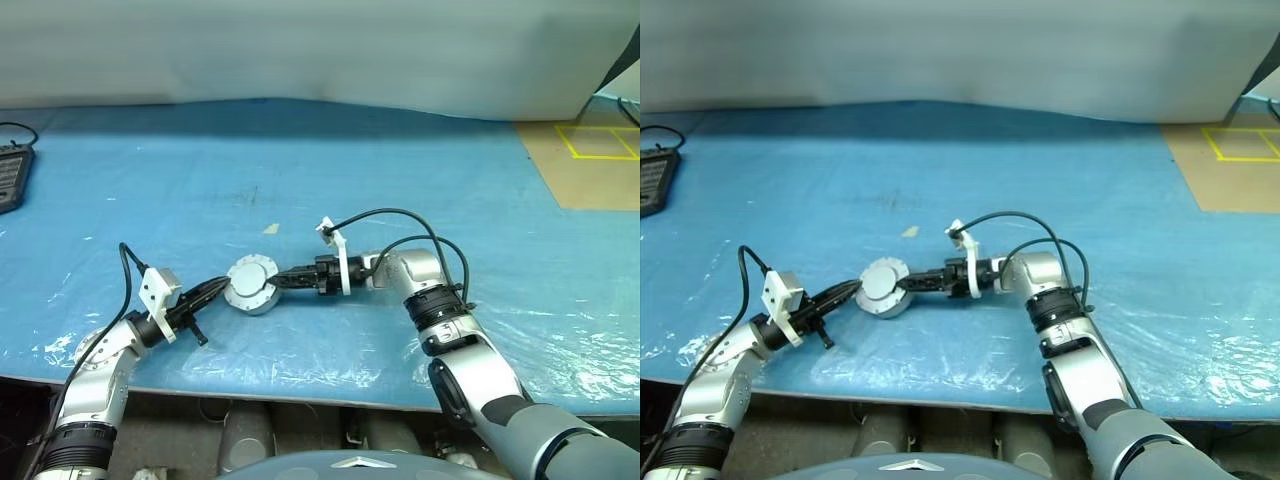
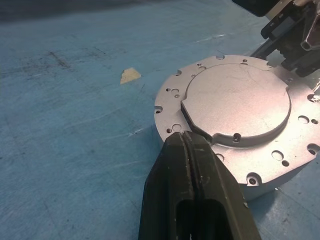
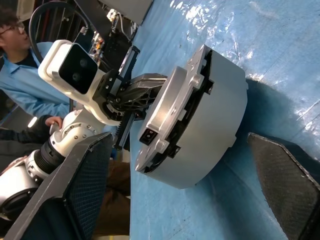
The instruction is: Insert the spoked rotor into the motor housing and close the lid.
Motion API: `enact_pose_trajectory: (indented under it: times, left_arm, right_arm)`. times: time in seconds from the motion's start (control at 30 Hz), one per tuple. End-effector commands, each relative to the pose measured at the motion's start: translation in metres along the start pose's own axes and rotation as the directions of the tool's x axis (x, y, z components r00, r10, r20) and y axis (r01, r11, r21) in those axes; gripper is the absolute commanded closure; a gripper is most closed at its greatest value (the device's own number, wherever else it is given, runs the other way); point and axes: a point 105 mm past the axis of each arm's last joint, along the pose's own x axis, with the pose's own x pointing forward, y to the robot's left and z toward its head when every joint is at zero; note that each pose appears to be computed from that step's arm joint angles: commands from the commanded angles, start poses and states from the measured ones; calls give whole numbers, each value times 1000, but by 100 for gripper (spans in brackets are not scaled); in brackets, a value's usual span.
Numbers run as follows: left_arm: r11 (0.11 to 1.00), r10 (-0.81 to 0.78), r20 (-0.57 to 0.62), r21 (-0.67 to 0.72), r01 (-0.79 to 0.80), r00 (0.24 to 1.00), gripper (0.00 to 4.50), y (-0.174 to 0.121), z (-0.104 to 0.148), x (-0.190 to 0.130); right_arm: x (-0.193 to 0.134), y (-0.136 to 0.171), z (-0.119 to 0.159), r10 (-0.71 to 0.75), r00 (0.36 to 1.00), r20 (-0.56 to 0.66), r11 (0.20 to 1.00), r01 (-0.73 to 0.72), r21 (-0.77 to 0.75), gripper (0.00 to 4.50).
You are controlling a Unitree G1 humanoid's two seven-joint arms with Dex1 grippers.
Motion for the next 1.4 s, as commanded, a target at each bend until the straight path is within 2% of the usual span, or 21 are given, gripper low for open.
enact_pose_trajectory:
  times: [0.03,0.1,0.33,0.37,0.6,0.7,0.87,1.07,1.17,1.3,1.4]
  left_arm:
    - [1000,6,-24,2,-6,1000,450,1,-4,-3]
    - [1000,6,-23,4,-6,1000,450,1,-4,-3]
    - [1000,11,-22,2,-11,1000,450,1,-5,-2]
    - [1000,12,-22,3,-12,1000,450,0,-5,-2]
    - [1000,31,-21,5,-31,999,450,2,-6,-3]
    - [996,89,-15,-1,-89,996,450,9,-5,-3]
    - [932,297,-66,-196,-304,953,450,38,-11,1]
    - [839,409,30,-405,-363,912,450,50,9,11]
    - [812,374,116,-521,-264,920,390,38,25,25]
    - [734,347,210,-667,-126,914,253,23,41,41]
    - [675,294,236,-738,-26,926,148,7,44,50]
  right_arm:
    - [3,2,7,-5,1000,15,1000,6,-14,19]
    - [4,-1,4,-25,1000,9,1000,25,-7,66]
    - [4,-6,4,-51,999,11,999,51,-16,306]
    - [4,-5,4,-47,999,14,999,47,-14,322]
    - [3,-4,8,-41,998,41,999,41,6,323]
    - [1,-10,12,-73,995,66,997,71,27,323]
    - [-8,-16,34,-97,979,180,990,76,117,323]
    - [-27,-16,72,-107,925,366,978,31,207,323]
    - [-37,-18,90,-129,875,467,964,1,265,323]
    - [-47,-15,110,-136,807,575,943,-72,325,323]
    - [-56,-9,125,-117,749,652,930,-147,336,323]
